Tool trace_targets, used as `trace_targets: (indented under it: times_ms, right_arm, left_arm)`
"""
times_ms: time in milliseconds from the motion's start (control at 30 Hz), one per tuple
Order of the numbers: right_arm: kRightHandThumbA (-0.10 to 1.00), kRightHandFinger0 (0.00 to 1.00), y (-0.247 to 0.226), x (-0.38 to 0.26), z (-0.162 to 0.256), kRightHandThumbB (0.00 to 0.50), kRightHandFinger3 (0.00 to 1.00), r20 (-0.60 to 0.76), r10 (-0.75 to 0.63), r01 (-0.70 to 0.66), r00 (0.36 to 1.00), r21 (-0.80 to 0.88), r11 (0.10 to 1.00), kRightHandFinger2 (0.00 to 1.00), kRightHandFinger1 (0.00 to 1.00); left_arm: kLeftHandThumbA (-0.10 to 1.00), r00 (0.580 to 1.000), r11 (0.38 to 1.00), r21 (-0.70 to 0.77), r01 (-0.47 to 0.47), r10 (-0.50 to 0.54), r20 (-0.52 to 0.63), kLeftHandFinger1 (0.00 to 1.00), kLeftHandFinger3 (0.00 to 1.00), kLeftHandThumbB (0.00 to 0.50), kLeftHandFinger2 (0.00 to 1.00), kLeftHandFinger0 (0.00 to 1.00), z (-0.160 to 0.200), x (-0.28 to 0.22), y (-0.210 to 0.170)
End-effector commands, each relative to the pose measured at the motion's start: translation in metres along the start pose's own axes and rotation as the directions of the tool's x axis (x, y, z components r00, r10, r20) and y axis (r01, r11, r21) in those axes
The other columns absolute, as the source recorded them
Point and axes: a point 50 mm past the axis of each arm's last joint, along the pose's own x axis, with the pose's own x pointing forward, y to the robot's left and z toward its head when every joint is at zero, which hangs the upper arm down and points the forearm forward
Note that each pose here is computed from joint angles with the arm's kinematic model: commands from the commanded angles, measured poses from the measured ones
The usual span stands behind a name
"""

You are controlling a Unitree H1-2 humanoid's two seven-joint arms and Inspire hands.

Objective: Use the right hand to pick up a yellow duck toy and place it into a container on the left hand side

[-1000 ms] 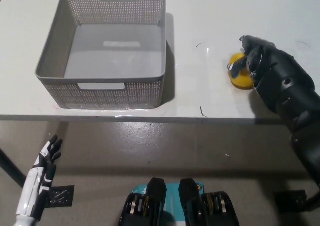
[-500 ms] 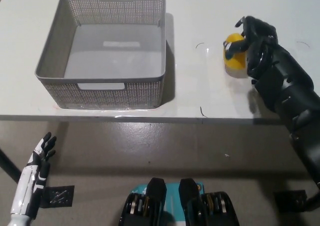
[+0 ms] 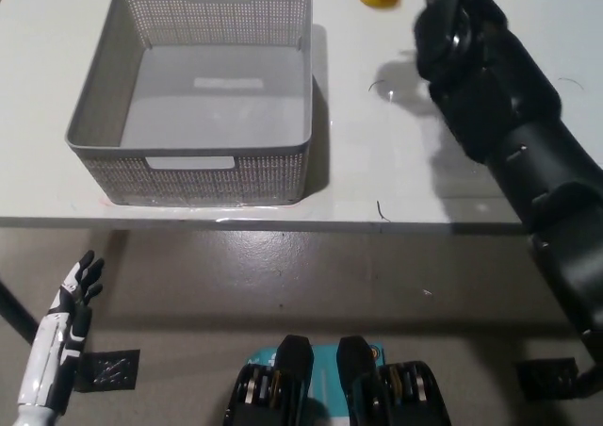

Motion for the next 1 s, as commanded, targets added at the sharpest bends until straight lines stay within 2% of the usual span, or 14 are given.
trace_targets:
  times_ms: [0,233,300,367,400,433,533,600,667,700,733,767,833,967]
  right_arm:
    - [-0.10,0.00,-0.048,0.016,0.085,0.200,0.98,0.190,-0.172,0.160,0.967,0.074,0.984,0.89,0.46]
    - [-0.10,0.00,-0.035,0.007,0.131,0.228,0.99,0.246,-0.170,0.143,0.954,0.122,0.982,0.88,0.40]
    - [-0.10,0.00,-0.025,0.005,0.141,0.232,0.89,0.244,-0.154,0.124,0.957,0.134,0.983,0.87,0.37]
    - [-0.10,0.00,-0.011,0.002,0.149,0.307,0.69,0.264,-0.116,0.076,0.958,0.155,0.985,0.55,0.23]
    - [-0.10,0.00,-0.001,0.000,0.155,0.314,0.49,0.254,-0.096,0.059,0.963,0.149,0.987,0.38,0.12]
    - [-0.10,0.00,0.011,-0.003,0.159,0.291,0.43,0.258,-0.082,0.048,0.963,0.135,0.990,0.39,0.08]
    - [-0.10,0.00,0.034,-0.009,0.160,0.285,0.48,0.260,-0.032,0.002,0.965,0.118,0.993,0.58,0.08]
    - [-0.10,0.00,0.049,-0.014,0.155,0.273,0.44,0.250,-0.011,-0.017,0.968,0.109,0.994,0.54,0.06]
    - [-0.10,0.02,0.056,-0.015,0.151,0.265,0.56,0.219,0.010,-0.030,0.976,0.085,0.996,0.62,0.15]
    - [0.20,0.26,0.059,-0.014,0.149,0.287,0.88,0.181,0.051,-0.058,0.982,0.034,0.998,0.92,0.45]
    - [0.50,0.56,0.062,-0.013,0.147,0.351,1.00,0.133,0.130,-0.130,0.982,-0.015,0.991,1.00,0.84]
    - [0.71,1.00,0.064,-0.014,0.143,0.444,1.00,0.138,0.176,-0.178,0.975,-0.001,0.984,1.00,1.00]
    - [0.85,1.00,0.066,-0.015,0.137,0.499,1.00,0.148,0.167,-0.170,0.975,0.004,0.985,1.00,1.00]
    - [1.00,1.00,0.064,-0.015,0.129,0.456,1.00,0.169,0.164,-0.166,0.972,-0.003,0.986,1.00,1.00]
  left_arm:
    - [1.00,0.999,1.000,0.019,0.003,-0.004,0.039,1.00,1.00,0.000,1.00,1.00,0.009,0.000,0.007]
    - [1.00,0.999,1.000,0.013,0.024,-0.024,0.025,1.00,1.00,0.003,1.00,1.00,0.006,-0.004,0.001]
    - [1.00,0.999,0.999,0.013,0.035,-0.036,0.024,1.00,1.00,0.005,1.00,1.00,0.006,-0.002,-0.003]
    - [1.00,0.999,0.999,0.019,0.044,-0.045,0.028,1.00,1.00,0.007,1.00,1.00,0.006,-0.001,-0.006]
    - [1.00,0.998,0.999,0.019,0.050,-0.050,0.030,1.00,1.00,0.015,1.00,1.00,0.006,0.000,-0.008]
    - [1.00,0.998,0.998,0.015,0.055,-0.056,0.032,1.00,1.00,0.016,1.00,1.00,0.006,0.000,-0.009]
    - [1.00,0.997,0.998,0.011,0.064,-0.065,0.039,1.00,1.00,0.008,1.00,1.00,0.008,0.002,-0.012]
    - [1.00,0.996,0.997,0.006,0.073,-0.073,0.049,1.00,1.00,0.009,1.00,1.00,0.008,0.003,-0.012]
    - [1.00,0.995,0.997,0.003,0.080,-0.080,0.062,1.00,1.00,0.001,1.00,1.00,0.009,0.006,-0.011]
    - [1.00,0.995,0.997,-0.001,0.080,-0.080,0.066,1.00,1.00,0.000,1.00,1.00,0.010,0.009,-0.011]
    - [1.00,0.994,0.997,0.000,0.083,-0.083,0.069,1.00,1.00,0.004,1.00,1.00,0.010,0.011,-0.012]
    - [1.00,0.994,0.996,0.002,0.084,-0.084,0.072,1.00,1.00,0.000,1.00,1.00,0.011,0.012,-0.012]
    - [1.00,0.993,0.996,0.002,0.089,-0.089,0.075,1.00,1.00,0.000,1.00,1.00,0.013,0.014,-0.013]
    - [1.00,0.993,0.996,0.009,0.088,-0.089,0.080,1.00,1.00,0.000,1.00,1.00,0.014,0.015,-0.014]
